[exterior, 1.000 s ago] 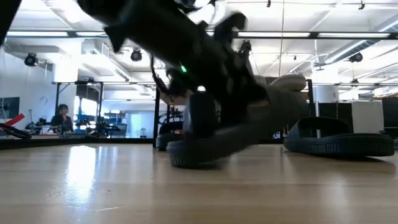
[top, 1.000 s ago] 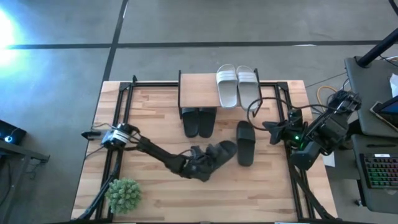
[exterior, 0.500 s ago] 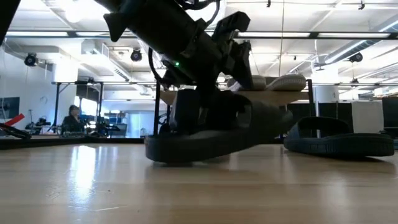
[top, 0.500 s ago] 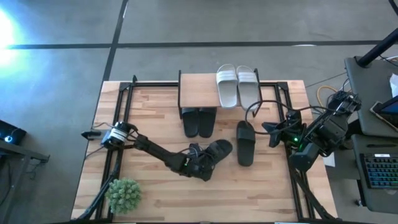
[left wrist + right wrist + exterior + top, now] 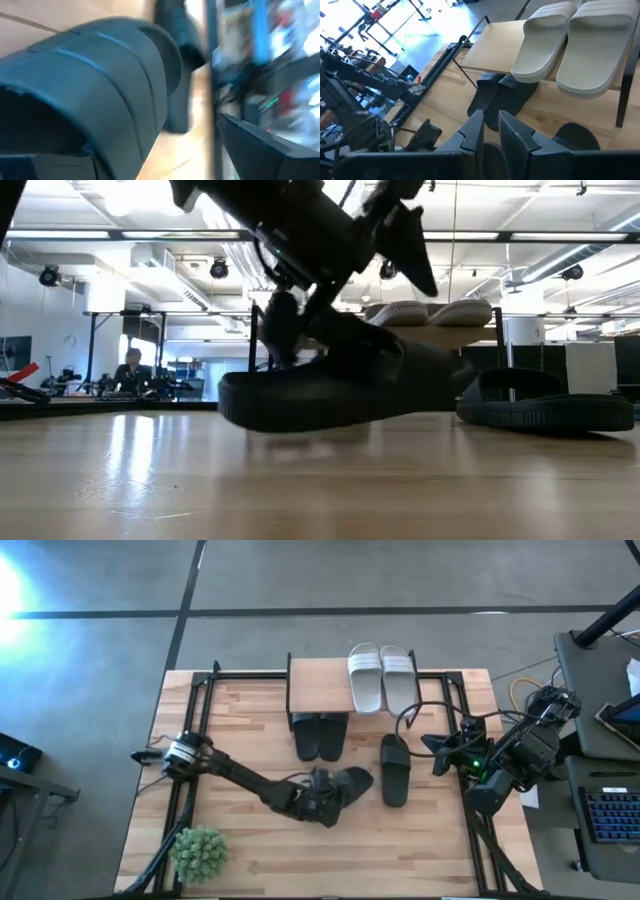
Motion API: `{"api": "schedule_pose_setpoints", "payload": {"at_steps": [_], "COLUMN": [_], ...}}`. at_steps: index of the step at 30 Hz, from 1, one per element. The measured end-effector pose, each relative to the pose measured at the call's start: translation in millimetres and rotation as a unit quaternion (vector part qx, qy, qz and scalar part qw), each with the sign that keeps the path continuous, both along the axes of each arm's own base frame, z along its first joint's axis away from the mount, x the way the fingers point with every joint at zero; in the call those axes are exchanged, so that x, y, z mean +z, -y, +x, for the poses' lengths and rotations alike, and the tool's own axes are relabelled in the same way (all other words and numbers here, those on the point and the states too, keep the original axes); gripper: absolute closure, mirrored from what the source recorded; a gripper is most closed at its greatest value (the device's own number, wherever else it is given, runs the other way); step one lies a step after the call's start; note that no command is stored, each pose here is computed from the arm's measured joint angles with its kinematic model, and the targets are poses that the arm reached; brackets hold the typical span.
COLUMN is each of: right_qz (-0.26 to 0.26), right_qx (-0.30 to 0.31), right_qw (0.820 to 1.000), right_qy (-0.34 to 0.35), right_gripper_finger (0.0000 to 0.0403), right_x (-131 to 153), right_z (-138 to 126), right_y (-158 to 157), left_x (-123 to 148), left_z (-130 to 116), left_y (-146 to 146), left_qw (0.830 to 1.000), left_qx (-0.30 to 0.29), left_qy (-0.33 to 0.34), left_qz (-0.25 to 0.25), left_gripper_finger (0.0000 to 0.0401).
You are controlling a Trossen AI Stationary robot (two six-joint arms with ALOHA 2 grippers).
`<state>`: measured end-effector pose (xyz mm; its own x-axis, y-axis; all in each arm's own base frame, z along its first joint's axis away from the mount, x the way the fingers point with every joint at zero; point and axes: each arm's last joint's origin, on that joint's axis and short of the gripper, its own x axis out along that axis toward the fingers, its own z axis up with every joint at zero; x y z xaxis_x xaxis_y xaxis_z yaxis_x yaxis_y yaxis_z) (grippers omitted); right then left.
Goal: Pick and place slides into the shelf
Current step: Put the black slide near the shelf
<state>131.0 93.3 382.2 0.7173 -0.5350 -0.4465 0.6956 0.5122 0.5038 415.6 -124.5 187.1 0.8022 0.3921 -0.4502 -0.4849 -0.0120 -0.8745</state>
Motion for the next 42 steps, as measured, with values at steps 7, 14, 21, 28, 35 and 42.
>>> {"api": "schedule_pose_setpoints", "payload": {"at_steps": [7,14,21,28,35,42], "right_qz": [-0.008,-0.019,-0.016,-0.019,-0.025,-0.029], "right_qx": [-0.003,-0.008,-0.007,-0.005,-0.001,0.001], "right_qw": [1.000,1.000,1.000,1.000,1.000,1.000], "right_qy": [0.004,0.012,0.010,0.005,0.000,-0.003], "right_gripper_finger": [0.0351,0.0351,0.0351,0.0351,0.0351,0.0351], "right_x": [0.4,0.8,0.4,-0.2,-0.3,-0.7], "right_z": [0.3,0.8,1.1,1.2,1.2,1.3], "right_y": [0.7,1.5,1.1,0.9,0.8,0.8], "left_x": [12.1,2.6,-1.1,32.0,63.2,45.6], "left_z": [-16.3,-10.6,-19.9,-26.2,-67.0,-73.6], "left_y": [-15.1,-15.0,-12.8,-10.0,-12.0,-12.0], "left_qw": [0.993,0.996,0.979,0.950,0.866,0.734], "left_qx": [-0.054,-0.041,-0.131,-0.267,-0.377,-0.507], "left_qy": [-0.108,-0.073,-0.159,-0.154,-0.251,-0.325], "left_qz": [0.000,-0.044,-0.016,0.052,0.210,0.313], "left_gripper_finger": [0.0116,0.0115,0.0115,0.0115,0.0123,0.0281]}}
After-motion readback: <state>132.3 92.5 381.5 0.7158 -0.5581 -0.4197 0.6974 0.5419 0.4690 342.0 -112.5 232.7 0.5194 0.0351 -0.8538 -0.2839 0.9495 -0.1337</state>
